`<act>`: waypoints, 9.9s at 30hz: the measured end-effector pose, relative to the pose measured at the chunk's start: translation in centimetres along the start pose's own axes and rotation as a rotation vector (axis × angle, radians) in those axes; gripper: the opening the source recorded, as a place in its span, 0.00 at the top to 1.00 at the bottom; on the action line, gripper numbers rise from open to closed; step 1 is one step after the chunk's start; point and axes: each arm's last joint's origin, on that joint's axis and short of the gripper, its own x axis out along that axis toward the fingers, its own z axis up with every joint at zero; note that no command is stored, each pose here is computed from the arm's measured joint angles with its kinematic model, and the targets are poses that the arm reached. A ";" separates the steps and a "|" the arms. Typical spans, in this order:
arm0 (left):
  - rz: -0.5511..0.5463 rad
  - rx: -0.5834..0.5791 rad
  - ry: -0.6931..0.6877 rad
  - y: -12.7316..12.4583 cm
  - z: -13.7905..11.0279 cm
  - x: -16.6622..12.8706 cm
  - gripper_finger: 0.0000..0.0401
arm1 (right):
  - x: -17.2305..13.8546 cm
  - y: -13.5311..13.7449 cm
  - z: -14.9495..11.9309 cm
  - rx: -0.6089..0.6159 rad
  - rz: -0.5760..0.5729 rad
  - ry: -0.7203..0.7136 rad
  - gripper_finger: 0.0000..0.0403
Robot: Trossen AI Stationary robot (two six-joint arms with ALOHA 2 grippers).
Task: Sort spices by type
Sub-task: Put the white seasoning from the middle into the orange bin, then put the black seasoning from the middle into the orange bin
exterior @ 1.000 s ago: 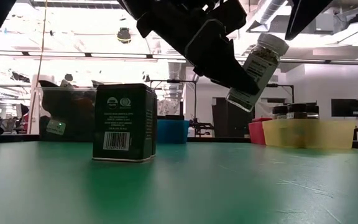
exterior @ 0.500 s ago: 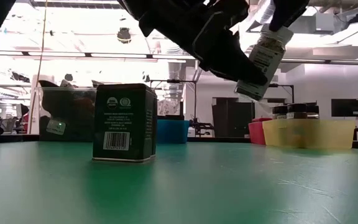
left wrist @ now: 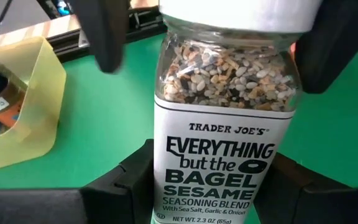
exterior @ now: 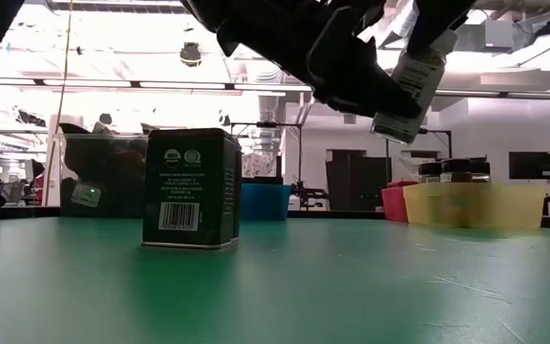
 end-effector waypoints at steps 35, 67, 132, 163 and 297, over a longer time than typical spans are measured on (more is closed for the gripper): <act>-0.026 0.047 0.040 0.1 1.7 -4.7 0.18 | -3.8 1.2 -0.6 0.080 0.210 0.189 0.41; 0.064 0.036 -0.066 -2.4 1.7 -7.1 0.18 | -1.1 -2.3 3.0 0.232 0.198 0.114 0.42; -0.045 0.227 -0.287 -5.7 -4.1 -6.8 0.18 | -3.9 3.9 -13.2 0.457 0.108 0.556 0.39; -0.030 0.212 -0.221 -4.1 -1.4 -12.9 0.18 | -1.9 2.9 -10.5 0.550 0.185 0.696 0.38; 0.265 -0.289 0.109 -9.6 -12.1 -19.3 0.18 | 12.8 -1.8 4.5 -0.085 0.288 -0.487 0.15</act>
